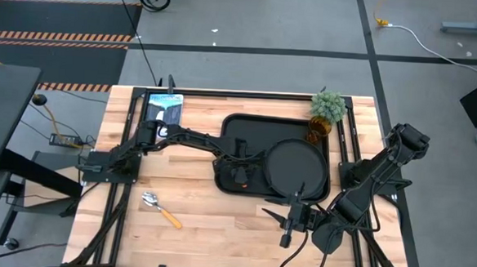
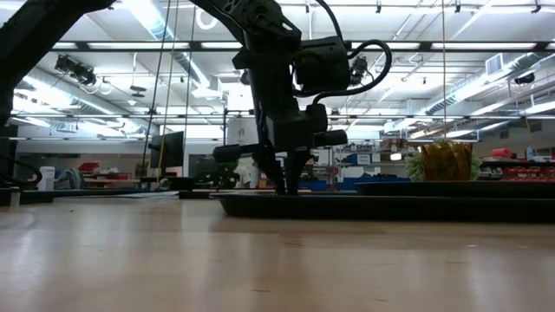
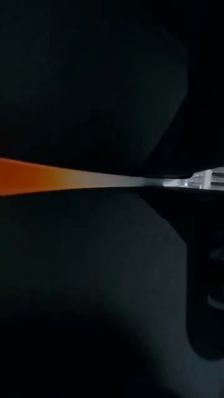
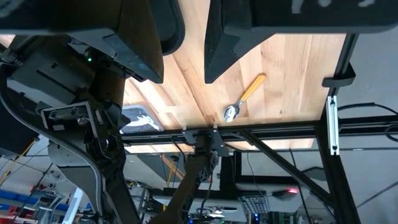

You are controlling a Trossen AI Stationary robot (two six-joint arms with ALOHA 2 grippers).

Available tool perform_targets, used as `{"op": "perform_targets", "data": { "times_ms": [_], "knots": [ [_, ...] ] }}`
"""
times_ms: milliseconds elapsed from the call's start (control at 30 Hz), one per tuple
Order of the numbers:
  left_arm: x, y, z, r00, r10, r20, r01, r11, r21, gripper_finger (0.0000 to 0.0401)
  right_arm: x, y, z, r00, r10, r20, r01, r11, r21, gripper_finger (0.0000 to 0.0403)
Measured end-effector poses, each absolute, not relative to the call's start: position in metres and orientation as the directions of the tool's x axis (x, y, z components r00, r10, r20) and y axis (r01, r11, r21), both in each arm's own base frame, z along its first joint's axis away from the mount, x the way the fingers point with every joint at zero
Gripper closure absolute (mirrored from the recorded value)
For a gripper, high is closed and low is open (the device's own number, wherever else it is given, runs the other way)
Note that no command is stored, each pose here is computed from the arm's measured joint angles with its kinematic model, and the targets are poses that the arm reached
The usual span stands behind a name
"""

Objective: Pick and place plate/cup/fork/spoon on tray
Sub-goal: Put the orange fork on the black tray to the left of the black plate

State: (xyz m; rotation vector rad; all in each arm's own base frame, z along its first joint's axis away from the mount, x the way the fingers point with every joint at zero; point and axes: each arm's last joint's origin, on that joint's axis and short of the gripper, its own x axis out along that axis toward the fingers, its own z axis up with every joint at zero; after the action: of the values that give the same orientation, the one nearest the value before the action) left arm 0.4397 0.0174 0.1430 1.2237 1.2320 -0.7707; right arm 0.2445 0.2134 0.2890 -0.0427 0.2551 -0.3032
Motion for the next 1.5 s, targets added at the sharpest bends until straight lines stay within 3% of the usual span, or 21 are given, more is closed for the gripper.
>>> {"op": "perform_targets", "data": {
  "times_ms": [267, 933, 1167, 1500],
  "knots": [
    [0.441, 0.018, 0.143, 0.234, 0.212, -0.949, 0.956, 0.127, 0.265, 0.0362, 0.244, 0.213, 0.289, 0.923, -0.301, -0.242, 0.29, 0.954, -0.079, 0.028],
    [0.437, 0.006, 0.147, 0.205, 0.256, -0.945, 0.969, 0.083, 0.233, 0.0362, 0.244, 0.213, 0.289, 0.923, -0.301, -0.242, 0.29, 0.954, -0.079, 0.028],
    [0.44, 0.008, 0.164, 0.253, 0.255, -0.933, 0.96, 0.056, 0.276, 0.0362, 0.245, 0.213, 0.29, 0.925, -0.3, -0.235, 0.291, 0.954, -0.073, 0.028],
    [0.453, 0.014, 0.17, 0.388, 0.224, -0.894, 0.922, -0.088, 0.378, 0.0362, 0.246, 0.213, 0.29, 0.924, -0.301, -0.235, 0.292, 0.953, -0.073, 0.028]
  ]
}}
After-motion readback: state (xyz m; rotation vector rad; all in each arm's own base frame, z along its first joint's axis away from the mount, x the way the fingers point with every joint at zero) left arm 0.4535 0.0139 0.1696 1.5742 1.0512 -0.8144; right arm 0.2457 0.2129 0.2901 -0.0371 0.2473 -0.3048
